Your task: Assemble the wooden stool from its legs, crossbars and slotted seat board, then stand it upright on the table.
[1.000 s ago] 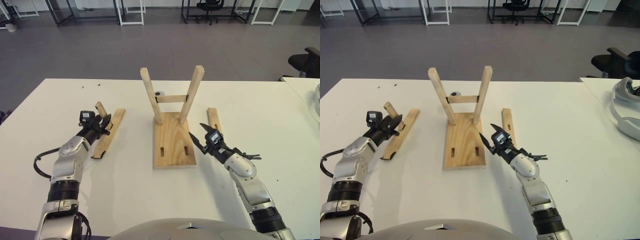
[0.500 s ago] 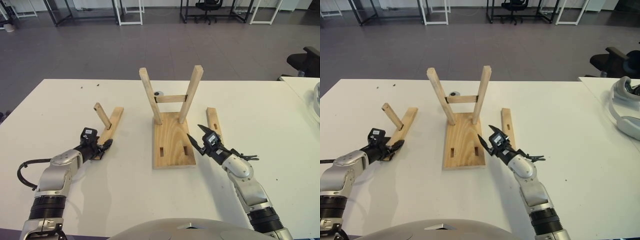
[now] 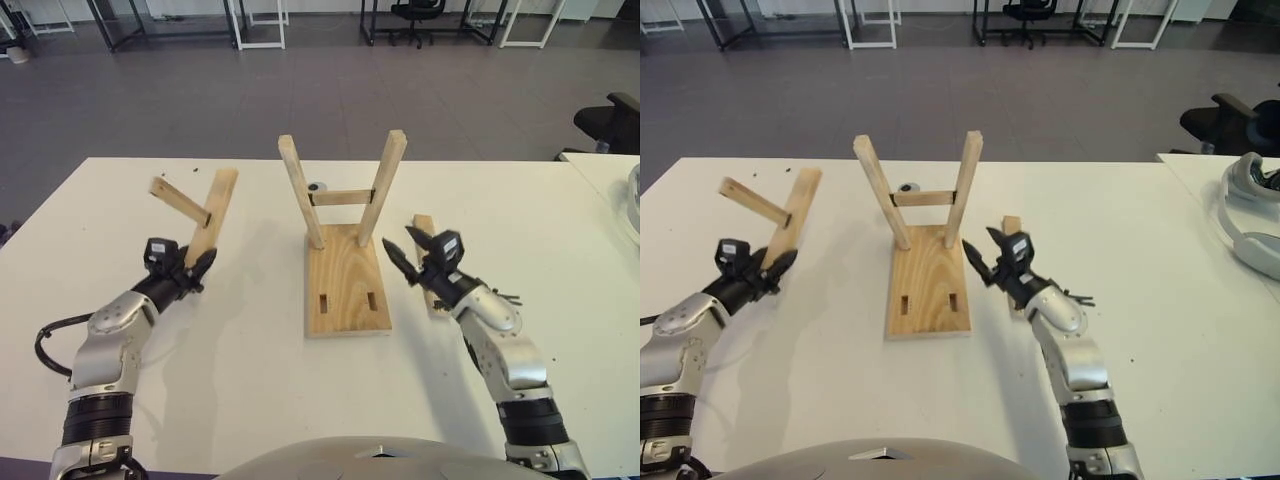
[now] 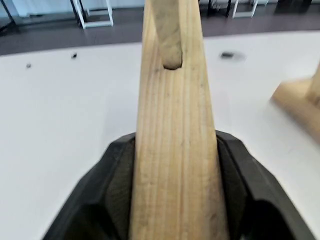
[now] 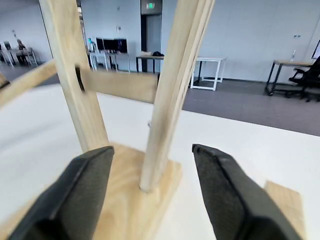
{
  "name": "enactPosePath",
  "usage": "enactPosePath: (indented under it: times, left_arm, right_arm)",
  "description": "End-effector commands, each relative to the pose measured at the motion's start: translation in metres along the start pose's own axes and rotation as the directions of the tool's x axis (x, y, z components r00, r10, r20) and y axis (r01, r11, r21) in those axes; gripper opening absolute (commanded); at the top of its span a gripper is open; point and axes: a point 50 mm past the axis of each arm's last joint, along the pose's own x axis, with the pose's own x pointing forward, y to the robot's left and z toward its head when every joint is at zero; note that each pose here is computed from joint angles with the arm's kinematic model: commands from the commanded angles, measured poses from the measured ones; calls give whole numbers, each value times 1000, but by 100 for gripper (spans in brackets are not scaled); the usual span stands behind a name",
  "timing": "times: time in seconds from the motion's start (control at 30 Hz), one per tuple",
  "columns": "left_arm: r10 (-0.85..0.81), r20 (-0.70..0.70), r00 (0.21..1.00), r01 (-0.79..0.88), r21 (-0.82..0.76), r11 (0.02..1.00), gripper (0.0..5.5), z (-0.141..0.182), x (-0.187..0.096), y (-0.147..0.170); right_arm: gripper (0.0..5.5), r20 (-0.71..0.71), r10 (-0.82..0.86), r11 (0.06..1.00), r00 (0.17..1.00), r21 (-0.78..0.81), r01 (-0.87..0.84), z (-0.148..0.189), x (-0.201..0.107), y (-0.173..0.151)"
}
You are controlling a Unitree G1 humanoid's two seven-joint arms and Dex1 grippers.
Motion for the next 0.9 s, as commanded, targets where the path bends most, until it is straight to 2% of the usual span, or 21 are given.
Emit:
enactPosePath:
  times: [0.03,0.13,0.2,0.33,0.5,0.63,0.77,0.9]
  left_arm:
    - [-191,251,949,167,115,979,203,76,2,-23]
    - [-336,283,898,280,222,934,203,112,5,-49]
    - [-408,251,878,342,268,901,203,118,10,-66]
    - [-523,202,828,458,295,839,203,111,19,-100]
    - [-572,107,814,499,377,780,203,96,21,-114]
    - [-574,78,815,500,407,765,203,89,21,-116]
    - [-589,52,806,519,417,747,203,79,20,-124]
    - [-617,10,787,557,419,717,203,67,19,-131]
  right_arm:
    - [294,270,140,967,953,171,-190,87,31,13]
    - [294,369,239,905,898,252,-344,134,55,34]
    - [294,365,269,879,891,285,-382,149,69,46]
    - [294,337,298,821,893,387,-420,151,81,63]
    - [294,322,246,749,914,535,-391,143,81,65]
    - [224,281,176,691,944,648,-321,130,72,59]
    - [120,240,115,647,964,718,-256,116,60,55]
    - [108,223,69,653,972,727,-213,110,50,50]
